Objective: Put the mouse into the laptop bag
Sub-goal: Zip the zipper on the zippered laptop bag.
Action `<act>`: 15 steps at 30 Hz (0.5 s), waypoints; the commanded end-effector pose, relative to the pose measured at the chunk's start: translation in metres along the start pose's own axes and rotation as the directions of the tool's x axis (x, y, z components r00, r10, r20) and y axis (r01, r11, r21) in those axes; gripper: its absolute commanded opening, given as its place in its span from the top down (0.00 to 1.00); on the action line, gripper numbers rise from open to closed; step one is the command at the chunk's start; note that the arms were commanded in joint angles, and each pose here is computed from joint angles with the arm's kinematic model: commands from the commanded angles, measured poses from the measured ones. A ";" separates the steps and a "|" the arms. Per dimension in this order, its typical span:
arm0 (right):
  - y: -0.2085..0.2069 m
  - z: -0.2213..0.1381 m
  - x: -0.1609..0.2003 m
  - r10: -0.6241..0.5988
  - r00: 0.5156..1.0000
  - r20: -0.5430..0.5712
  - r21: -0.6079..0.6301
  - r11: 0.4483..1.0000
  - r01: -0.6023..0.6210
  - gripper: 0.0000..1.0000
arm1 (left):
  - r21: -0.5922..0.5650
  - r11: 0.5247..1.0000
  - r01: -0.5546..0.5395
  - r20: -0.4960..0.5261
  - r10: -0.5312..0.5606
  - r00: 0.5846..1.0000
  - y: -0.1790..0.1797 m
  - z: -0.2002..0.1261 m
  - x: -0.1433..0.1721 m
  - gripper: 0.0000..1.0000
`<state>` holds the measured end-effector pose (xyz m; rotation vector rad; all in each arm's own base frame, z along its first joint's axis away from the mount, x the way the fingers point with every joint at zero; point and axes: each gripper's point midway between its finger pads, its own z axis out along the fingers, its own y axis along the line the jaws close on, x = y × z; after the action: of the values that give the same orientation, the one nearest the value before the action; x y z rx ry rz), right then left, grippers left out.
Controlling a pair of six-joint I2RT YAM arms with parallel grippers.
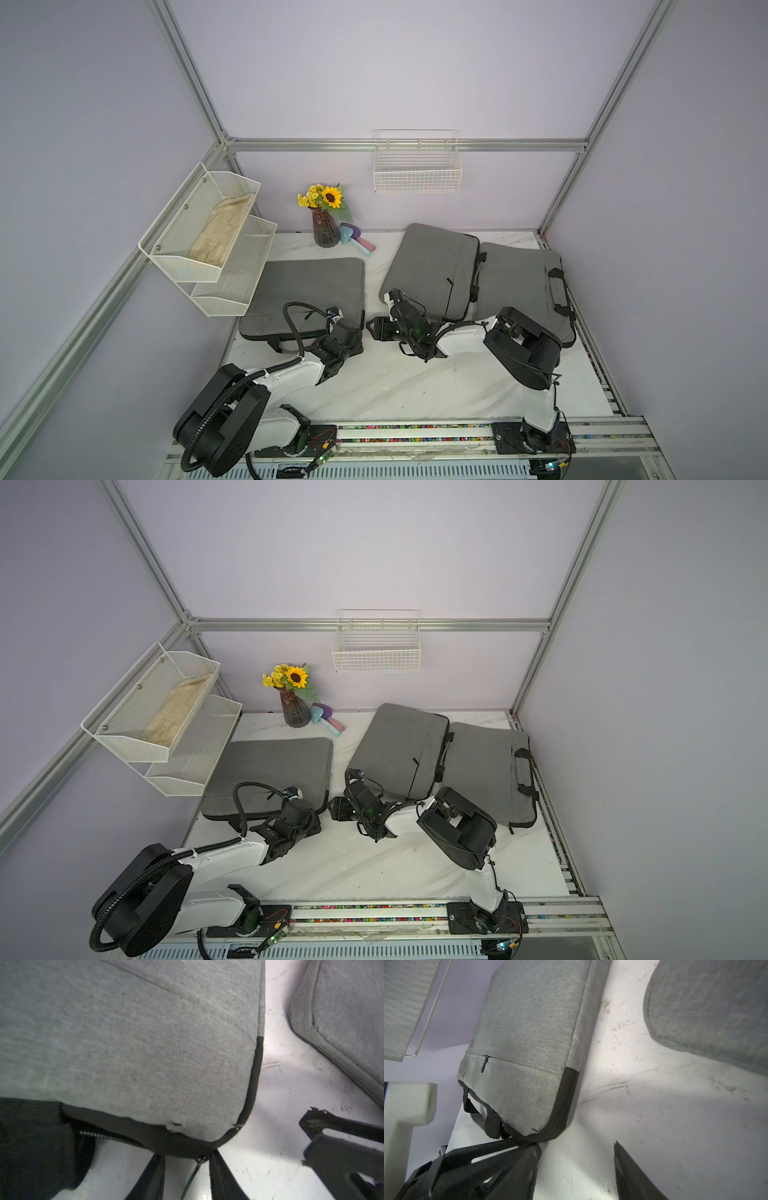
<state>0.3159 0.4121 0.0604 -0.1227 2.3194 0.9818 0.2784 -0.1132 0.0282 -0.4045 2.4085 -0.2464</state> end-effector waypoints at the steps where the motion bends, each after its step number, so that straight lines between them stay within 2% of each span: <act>1: 0.013 -0.003 -0.012 0.027 0.999 0.037 -0.063 0.998 -0.024 0.39 | 0.005 1.000 -0.029 -0.064 0.029 0.998 -0.006 0.003 0.008 0.67; 15: 0.026 0.034 0.006 0.093 0.995 -0.048 -0.153 0.983 -0.099 0.39 | -0.012 0.999 -0.033 -0.084 0.031 0.996 -0.003 0.010 0.015 0.86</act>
<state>0.3190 0.4434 0.0533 -0.1102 2.3126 1.1477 0.2890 -0.1206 0.0260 -0.3974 2.4035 -0.2561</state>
